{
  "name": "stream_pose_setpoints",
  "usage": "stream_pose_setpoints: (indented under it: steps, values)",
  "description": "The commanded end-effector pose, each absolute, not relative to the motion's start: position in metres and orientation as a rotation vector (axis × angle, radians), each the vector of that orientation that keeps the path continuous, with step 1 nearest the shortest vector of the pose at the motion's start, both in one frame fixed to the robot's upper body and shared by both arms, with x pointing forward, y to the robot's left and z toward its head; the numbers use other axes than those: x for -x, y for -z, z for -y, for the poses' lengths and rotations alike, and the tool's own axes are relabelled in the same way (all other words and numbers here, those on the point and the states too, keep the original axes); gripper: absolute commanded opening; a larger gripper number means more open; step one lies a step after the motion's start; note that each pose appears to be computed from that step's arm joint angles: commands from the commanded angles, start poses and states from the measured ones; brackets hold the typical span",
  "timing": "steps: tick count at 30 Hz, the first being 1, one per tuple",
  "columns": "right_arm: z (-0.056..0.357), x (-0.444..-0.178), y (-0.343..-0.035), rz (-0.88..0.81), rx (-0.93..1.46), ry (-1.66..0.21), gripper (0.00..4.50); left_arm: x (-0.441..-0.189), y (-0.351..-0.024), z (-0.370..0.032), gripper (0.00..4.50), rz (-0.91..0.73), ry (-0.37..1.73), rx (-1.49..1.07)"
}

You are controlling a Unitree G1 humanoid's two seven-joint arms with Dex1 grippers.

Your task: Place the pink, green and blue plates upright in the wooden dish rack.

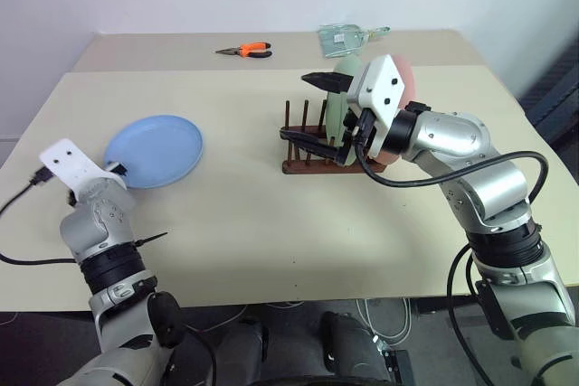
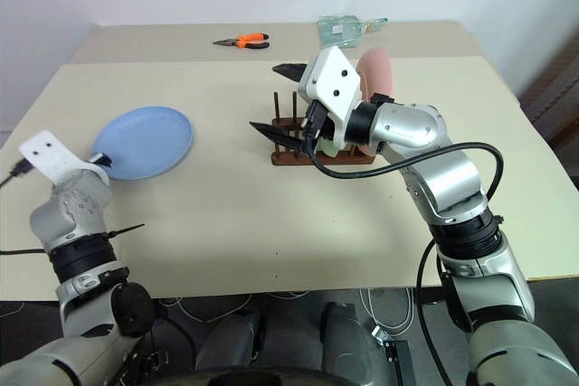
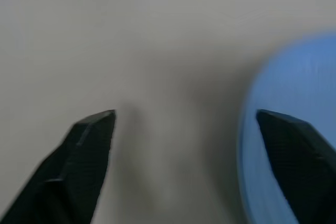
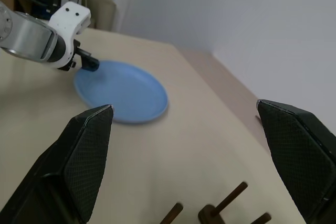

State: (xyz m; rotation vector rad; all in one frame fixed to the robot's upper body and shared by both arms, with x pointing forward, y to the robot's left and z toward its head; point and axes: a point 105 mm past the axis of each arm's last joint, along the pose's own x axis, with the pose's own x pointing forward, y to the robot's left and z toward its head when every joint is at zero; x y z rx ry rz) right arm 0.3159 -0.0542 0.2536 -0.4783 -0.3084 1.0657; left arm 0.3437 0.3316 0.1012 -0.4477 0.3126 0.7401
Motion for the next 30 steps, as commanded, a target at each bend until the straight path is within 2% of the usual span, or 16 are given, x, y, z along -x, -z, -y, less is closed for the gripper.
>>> stream_pose_setpoints:
  steps: [1, 5, 6, 9, 12, 18, 24, 25, 27, 30]
  values:
    - [0.052, -0.312, -0.261, 0.371, 0.504, -1.055, 4.50, -0.354, -0.117, -0.318, 2.25, -0.250, -0.618, 0.508]
    - [0.052, -0.311, -0.253, 0.324, 0.486, -1.084, 4.50, -0.366, -0.130, -0.304, 0.24, -0.208, -0.507, 0.513]
    - [0.052, -0.311, -0.252, 0.322, 0.491, -1.084, 4.50, -0.371, -0.142, -0.298, 0.05, -0.154, -0.461, 0.496]
    - [0.050, -0.312, -0.253, 0.375, 0.612, -1.047, 4.50, -0.384, -0.221, -0.258, 0.05, 0.157, -0.212, 0.387]
    - [0.041, -0.313, -0.254, 0.470, 0.817, -1.016, 4.50, -0.384, -0.264, -0.217, 0.05, 0.264, -0.017, 0.309]
    - [0.019, -0.330, -0.259, 0.570, 1.041, -0.975, 4.50, -0.373, -0.310, -0.178, 0.05, 0.304, 0.187, 0.222]
    - [0.006, -0.345, -0.262, 0.621, 1.156, -0.944, 4.50, -0.361, -0.323, -0.161, 0.05, 0.288, 0.298, 0.229]
    - [0.006, -0.347, -0.261, 0.623, 1.173, -0.939, 3.92, -0.359, -0.323, -0.159, 0.00, 0.282, 0.313, 0.222]
    - [0.006, -0.351, -0.259, 0.626, 1.202, -0.927, 3.27, -0.356, -0.321, -0.157, 0.00, 0.272, 0.329, 0.217]
    - [0.007, -0.353, -0.255, 0.622, 1.217, -0.922, 1.73, -0.354, -0.317, -0.156, 0.00, 0.258, 0.338, 0.223]
